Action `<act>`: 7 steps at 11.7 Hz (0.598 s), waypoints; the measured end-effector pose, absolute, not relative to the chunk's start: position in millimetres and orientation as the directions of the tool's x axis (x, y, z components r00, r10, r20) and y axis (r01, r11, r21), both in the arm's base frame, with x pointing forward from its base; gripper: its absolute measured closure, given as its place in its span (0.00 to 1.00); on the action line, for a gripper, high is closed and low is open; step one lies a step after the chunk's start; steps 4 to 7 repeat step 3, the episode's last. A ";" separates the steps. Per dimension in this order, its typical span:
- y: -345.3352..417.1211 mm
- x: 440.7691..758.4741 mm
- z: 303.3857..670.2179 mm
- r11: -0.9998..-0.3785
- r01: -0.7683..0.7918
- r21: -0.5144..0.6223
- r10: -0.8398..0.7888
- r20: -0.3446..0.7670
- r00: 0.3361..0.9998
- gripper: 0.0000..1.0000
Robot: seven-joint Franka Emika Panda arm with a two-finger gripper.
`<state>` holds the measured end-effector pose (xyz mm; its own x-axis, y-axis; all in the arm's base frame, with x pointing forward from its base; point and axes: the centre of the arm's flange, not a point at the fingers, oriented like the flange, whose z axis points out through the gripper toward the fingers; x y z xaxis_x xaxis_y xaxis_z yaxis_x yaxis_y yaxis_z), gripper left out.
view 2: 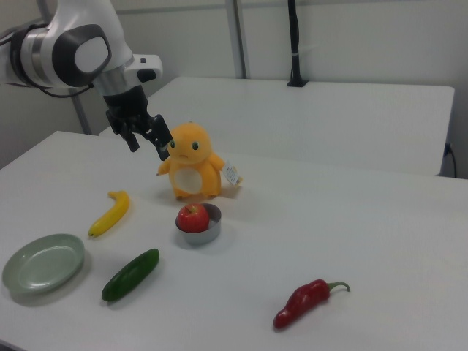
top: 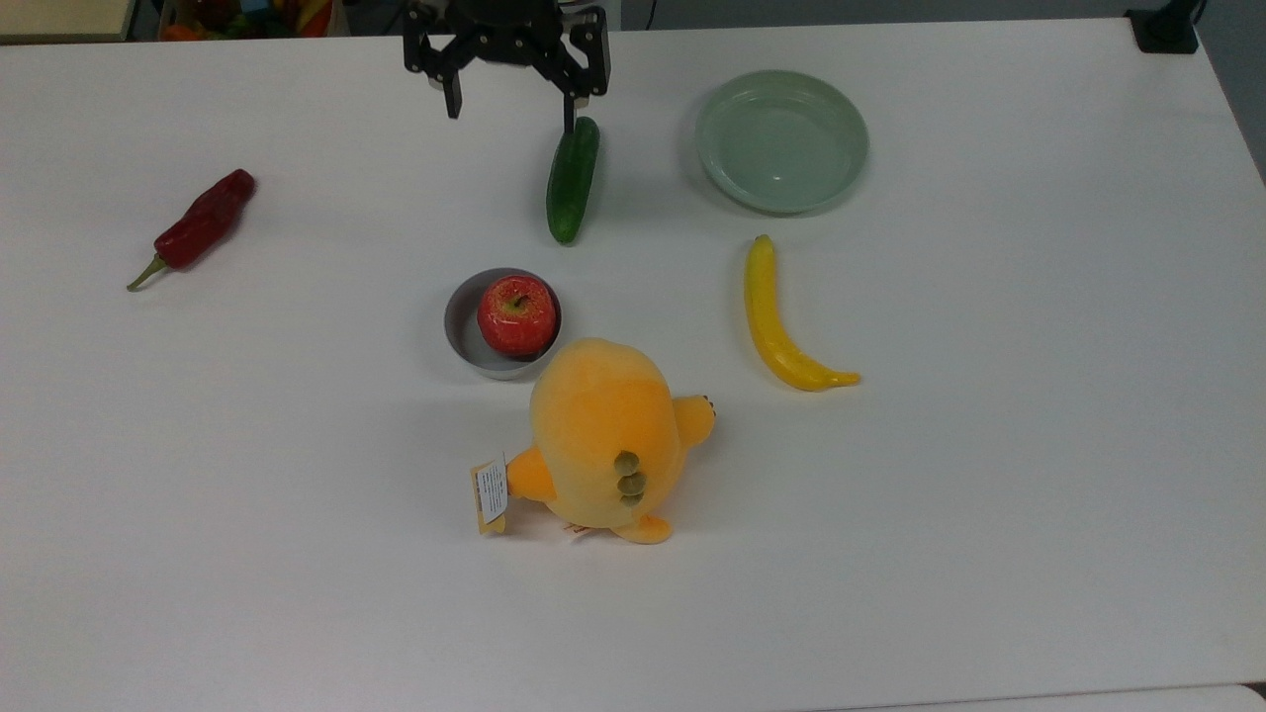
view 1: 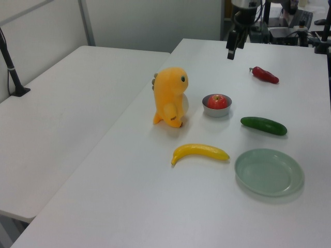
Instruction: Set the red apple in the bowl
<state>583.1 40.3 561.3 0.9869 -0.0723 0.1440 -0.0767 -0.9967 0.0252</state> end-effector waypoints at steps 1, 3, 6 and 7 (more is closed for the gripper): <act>39.2 581.5 563.3 -0.996 -0.082 0.019 -0.078 0.144 0.986 0.00; 40.0 581.4 560.2 -0.996 -0.089 0.000 -0.088 0.135 0.987 0.00; 40.0 581.4 560.2 -0.996 -0.089 0.000 -0.088 0.135 0.987 0.00; 40.0 581.4 560.2 -0.996 -0.089 0.000 -0.088 0.135 0.987 0.00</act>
